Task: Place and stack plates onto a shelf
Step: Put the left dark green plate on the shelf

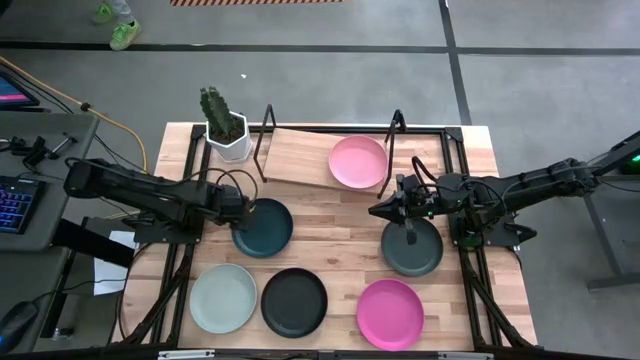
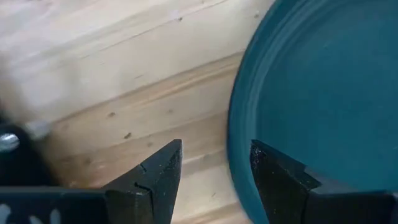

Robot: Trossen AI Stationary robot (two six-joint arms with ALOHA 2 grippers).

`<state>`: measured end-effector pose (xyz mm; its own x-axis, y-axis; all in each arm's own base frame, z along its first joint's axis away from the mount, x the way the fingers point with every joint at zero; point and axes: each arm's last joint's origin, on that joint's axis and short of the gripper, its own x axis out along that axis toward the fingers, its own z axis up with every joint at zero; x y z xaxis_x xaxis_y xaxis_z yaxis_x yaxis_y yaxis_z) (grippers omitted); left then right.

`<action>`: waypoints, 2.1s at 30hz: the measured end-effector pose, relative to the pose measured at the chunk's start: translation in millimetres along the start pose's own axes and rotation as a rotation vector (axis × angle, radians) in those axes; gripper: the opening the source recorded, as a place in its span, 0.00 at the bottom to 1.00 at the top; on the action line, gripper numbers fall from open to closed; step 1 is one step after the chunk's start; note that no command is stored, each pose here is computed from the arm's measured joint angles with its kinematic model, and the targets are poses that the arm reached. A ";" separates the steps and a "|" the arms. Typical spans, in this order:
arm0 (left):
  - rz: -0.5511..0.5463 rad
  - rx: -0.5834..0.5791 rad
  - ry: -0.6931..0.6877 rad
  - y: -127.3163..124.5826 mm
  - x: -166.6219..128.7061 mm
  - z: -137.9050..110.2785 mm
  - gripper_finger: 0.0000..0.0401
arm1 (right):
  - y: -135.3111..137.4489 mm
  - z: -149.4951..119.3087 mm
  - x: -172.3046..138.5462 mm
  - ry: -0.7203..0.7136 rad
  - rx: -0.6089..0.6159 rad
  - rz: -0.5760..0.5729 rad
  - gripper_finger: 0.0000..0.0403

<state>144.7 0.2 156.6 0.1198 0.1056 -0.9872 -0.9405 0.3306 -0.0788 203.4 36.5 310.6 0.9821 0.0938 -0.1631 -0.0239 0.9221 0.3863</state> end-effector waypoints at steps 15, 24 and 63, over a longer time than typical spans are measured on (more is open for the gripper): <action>-0.083 -0.002 -0.004 -1.0 13.0 -1.7 0.08 | -0.2 0.1 0.0 -0.004 0.000 -0.009 0.00; -0.269 0.093 -0.071 -23.6 -38.2 10.7 0.01 | -0.2 0.2 0.0 -0.005 0.001 -0.009 0.00; -0.295 -0.969 -0.731 -105.2 -69.0 45.5 0.01 | 2.4 8.3 -0.4 -0.094 0.081 0.006 0.00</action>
<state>249.9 0.8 239.3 0.2227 0.7434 -0.6307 -0.6573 -0.3632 -0.6603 204.5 35.5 319.2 0.9952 0.0601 -0.0767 -0.0181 0.8877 0.4601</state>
